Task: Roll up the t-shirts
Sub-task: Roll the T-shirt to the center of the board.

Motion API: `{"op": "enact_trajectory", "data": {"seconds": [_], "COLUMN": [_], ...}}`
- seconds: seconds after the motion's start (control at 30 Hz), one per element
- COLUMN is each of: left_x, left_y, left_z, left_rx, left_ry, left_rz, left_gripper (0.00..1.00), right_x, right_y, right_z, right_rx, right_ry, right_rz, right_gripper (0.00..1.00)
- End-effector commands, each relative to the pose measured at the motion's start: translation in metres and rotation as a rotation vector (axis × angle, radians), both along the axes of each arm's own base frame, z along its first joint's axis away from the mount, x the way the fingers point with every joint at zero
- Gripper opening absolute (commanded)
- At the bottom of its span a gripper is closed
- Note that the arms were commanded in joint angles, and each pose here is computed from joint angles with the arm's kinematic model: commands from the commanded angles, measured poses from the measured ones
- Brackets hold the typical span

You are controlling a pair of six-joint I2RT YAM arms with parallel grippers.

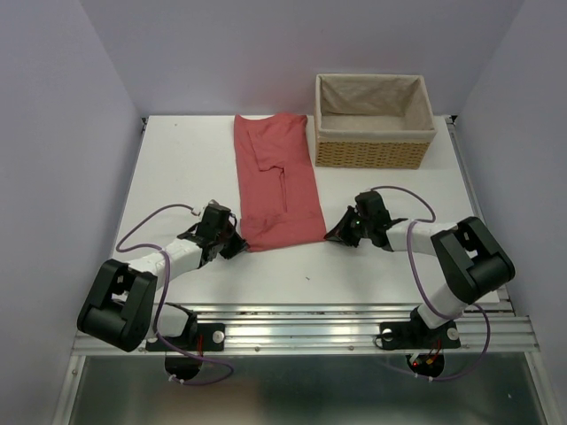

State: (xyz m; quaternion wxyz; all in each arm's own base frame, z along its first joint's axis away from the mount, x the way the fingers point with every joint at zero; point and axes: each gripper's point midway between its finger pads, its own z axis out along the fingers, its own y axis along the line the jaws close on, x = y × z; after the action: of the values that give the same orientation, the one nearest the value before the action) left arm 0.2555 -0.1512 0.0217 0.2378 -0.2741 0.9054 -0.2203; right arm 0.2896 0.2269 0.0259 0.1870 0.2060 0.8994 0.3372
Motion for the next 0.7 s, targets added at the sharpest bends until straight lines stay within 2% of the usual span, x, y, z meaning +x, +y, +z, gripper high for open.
{"op": "enact_trajectory", "data": {"seconds": [0.0,0.23,0.67], "left_x": [-0.002,-0.007,-0.053], "left_y": [0.004,-0.004,-0.006], "left_z": [0.005,0.02,0.033], "left_rx": [0.003,-0.034,-0.08], "left_ry": [0.002,0.021,0.078], "left_rz": [0.009,-0.031,-0.064], "left_gripper": [0.0,0.0,0.0], "right_x": [0.006,-0.003,-0.056], "right_y": [-0.001,-0.008,-0.015], "right_z": [0.012,0.026,0.036], "right_rx": [0.018,0.014,0.007], "right_ry": [-0.063,-0.086,-0.048], "right_rz": [-0.013,-0.014,0.012], "right_gripper": [0.01,0.01,0.01]}}
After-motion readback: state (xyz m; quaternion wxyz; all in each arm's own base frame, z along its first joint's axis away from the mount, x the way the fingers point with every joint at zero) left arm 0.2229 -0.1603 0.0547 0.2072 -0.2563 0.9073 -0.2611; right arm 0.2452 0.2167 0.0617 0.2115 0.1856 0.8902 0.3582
